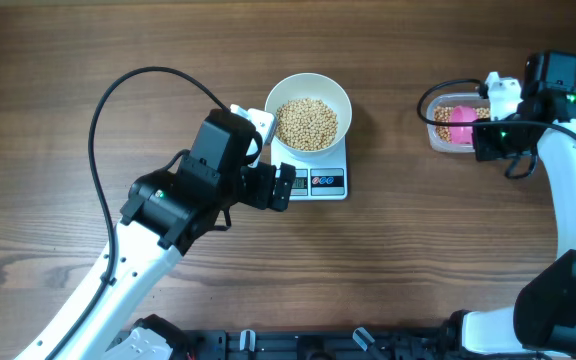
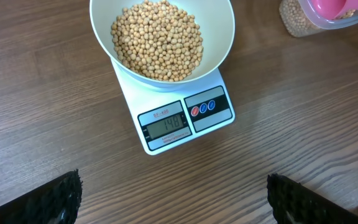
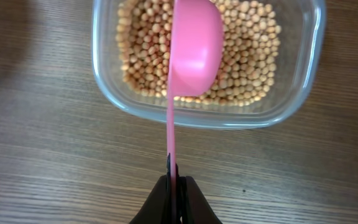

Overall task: Scoop item into bowl and weigh 150g on scale
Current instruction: 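Dip the pink scoop into the soybeans with the right gripper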

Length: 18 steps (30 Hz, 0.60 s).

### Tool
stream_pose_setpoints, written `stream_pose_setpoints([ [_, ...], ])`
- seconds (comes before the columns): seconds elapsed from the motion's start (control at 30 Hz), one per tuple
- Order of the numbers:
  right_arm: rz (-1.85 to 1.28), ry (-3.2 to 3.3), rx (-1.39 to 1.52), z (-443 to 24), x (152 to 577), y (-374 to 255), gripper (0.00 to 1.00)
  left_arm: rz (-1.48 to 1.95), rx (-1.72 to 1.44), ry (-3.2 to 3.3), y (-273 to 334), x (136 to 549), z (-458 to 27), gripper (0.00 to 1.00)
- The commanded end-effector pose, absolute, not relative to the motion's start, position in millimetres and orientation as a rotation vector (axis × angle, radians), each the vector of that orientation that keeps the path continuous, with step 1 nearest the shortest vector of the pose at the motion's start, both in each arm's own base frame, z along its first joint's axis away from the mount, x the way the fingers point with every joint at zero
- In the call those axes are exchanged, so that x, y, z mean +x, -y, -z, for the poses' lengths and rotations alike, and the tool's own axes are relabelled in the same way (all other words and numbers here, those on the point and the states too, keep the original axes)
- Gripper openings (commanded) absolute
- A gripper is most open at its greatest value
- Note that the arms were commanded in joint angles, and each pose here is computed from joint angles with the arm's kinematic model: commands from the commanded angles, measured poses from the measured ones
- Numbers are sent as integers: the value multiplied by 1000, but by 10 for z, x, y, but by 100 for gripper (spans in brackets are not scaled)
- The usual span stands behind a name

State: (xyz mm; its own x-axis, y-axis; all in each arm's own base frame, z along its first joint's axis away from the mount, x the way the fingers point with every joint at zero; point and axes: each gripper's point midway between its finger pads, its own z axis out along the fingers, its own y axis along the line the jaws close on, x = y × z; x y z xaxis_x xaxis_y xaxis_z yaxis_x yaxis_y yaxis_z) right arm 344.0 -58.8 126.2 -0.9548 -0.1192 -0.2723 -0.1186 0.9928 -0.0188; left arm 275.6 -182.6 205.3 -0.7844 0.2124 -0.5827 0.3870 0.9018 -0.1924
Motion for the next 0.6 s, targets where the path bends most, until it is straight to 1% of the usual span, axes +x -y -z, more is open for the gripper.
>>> stream_pose_setpoints([
  [0.0, -176, -2828, -207, -1291, 3494, 341, 4, 399, 415, -2487, 1810, 2756, -2059, 100],
  [0.07, -237, -2819, -213, -1302, 3489, 268, 4, 399, 415, -2487, 1810, 2756, -2059, 100],
  [0.2, -238, -2831, -209, -1294, 3462, 269, 4, 398, 415, -2487, 1809, 2756, -2059, 100],
  [0.33, -149, -2853, -194, -1273, 3447, 380, 4, 399, 415, -2487, 1810, 2756, -2059, 100],
  [0.43, -50, -2872, -104, -1263, 3448, 513, 4, 399, 415, -2487, 1810, 2756, -2059, 100],
  [0.57, -15, -2872, -66, -1264, 3455, 561, 4, 399, 415, -2487, 1810, 2756, -2059, 100],
])
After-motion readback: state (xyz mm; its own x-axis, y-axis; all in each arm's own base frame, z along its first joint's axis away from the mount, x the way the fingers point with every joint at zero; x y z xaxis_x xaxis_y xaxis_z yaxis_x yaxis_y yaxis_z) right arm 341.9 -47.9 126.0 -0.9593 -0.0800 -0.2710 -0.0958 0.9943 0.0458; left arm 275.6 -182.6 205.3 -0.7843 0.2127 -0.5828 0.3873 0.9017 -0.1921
